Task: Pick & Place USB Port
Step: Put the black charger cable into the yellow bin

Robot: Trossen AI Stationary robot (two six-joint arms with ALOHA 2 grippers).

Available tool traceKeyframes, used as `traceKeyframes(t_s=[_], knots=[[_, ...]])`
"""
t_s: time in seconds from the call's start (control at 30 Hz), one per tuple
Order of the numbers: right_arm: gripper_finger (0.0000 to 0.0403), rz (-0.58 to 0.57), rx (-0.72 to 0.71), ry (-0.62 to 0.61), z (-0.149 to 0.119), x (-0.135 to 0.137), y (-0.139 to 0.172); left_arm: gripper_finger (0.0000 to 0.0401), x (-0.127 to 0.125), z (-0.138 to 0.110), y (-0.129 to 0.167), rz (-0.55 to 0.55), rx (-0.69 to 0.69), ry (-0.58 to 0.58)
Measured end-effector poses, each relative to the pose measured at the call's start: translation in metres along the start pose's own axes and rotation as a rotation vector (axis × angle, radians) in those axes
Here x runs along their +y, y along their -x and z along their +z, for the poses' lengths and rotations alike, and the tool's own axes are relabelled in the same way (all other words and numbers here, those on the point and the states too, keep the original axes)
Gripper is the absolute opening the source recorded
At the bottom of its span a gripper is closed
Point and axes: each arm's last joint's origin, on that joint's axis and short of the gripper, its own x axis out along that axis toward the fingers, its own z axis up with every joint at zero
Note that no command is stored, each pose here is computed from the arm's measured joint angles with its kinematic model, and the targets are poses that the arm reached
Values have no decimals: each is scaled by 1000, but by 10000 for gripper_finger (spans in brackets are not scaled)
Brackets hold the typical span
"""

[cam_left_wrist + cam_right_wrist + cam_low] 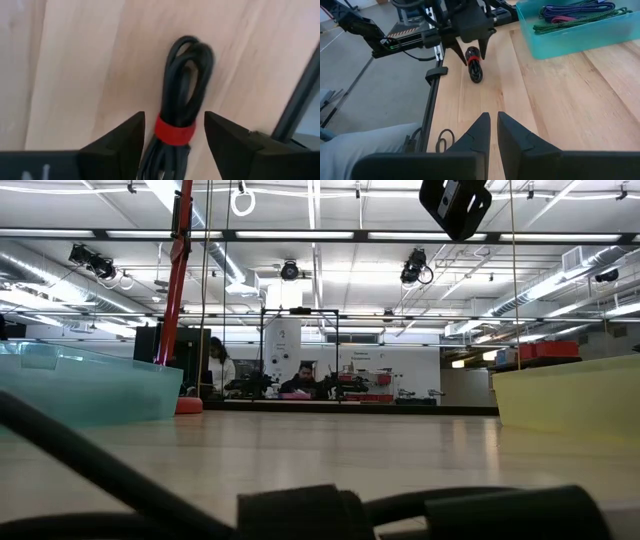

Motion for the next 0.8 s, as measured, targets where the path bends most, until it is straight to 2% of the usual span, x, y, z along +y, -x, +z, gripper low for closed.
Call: traceKeyframes(t_s=[0.2,0.33,0.47,0.57,0.6,0.7,0.8], knots=[[37,0,-1,0,0,0,0,214,9,-5,-8,25,27,10],[37,0,-1,-1,0,0,0,203,15,-8,-16,30,19,9],[37,0,-2,-1,0,0,0,150,18,-10,-19,18,14,10],[37,0,-1,-1,0,0,0,59,13,-8,-18,-38,9,19],[37,0,-2,-1,0,0,0,45,8,-6,-17,-64,2,21],[37,0,-2,-1,0,0,0,45,1,-3,-12,-95,-14,-10],[37,-6,-4,-1,0,0,0,45,-16,6,3,-168,-91,-37]])
